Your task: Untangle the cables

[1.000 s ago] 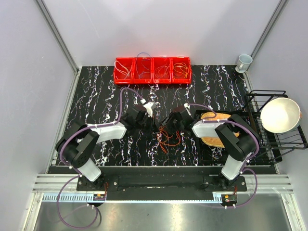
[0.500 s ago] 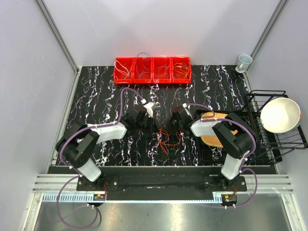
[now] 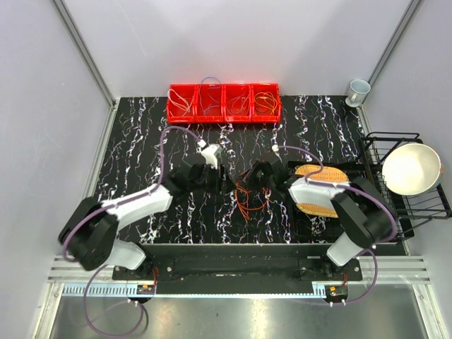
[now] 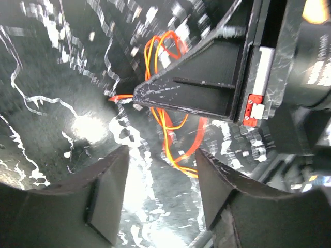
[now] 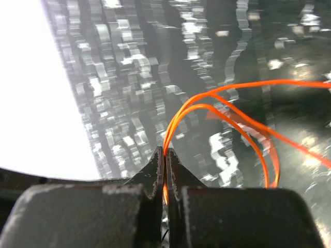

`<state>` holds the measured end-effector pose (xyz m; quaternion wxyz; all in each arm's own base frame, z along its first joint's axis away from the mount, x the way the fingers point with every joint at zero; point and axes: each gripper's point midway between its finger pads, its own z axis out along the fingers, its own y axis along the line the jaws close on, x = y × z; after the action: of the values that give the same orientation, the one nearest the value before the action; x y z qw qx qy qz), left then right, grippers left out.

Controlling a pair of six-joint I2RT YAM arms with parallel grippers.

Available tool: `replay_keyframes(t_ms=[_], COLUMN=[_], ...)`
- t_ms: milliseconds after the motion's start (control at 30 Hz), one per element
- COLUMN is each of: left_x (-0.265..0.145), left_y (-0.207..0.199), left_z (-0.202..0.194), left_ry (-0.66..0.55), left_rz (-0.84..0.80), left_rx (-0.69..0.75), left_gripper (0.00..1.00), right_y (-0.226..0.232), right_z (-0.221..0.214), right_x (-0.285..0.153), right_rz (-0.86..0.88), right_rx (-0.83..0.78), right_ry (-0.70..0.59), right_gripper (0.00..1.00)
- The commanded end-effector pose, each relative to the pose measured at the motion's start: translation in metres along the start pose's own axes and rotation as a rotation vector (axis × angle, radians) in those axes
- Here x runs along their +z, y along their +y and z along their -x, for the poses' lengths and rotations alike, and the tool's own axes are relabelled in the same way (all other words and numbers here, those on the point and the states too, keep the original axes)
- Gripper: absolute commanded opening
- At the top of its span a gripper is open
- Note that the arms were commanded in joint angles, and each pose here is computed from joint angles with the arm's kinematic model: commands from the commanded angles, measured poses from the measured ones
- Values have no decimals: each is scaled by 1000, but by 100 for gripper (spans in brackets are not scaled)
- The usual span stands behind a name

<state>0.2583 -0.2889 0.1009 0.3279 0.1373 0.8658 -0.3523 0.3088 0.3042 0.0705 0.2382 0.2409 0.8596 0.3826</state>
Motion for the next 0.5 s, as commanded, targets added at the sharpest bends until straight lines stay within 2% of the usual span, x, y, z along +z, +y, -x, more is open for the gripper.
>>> replay_keyframes(t_ms=[0,167,467], left_x=[-23,-35,-46], left_y=[-21,-40,-76], left_z=[33,44,56], left_ry=[-135,-196,-299], left_rz=[-36,-76,-139], left_rx=[9,1,50], left_gripper=[58,49,48], right_y=[32,55,79], right_z=[11,15,18], right_x=[-32,-61,-94], right_rz=[104,184,266], right_rx=[-27,-14,-13], right_ry=[-43,-59,-69], right_gripper=[0,0,0])
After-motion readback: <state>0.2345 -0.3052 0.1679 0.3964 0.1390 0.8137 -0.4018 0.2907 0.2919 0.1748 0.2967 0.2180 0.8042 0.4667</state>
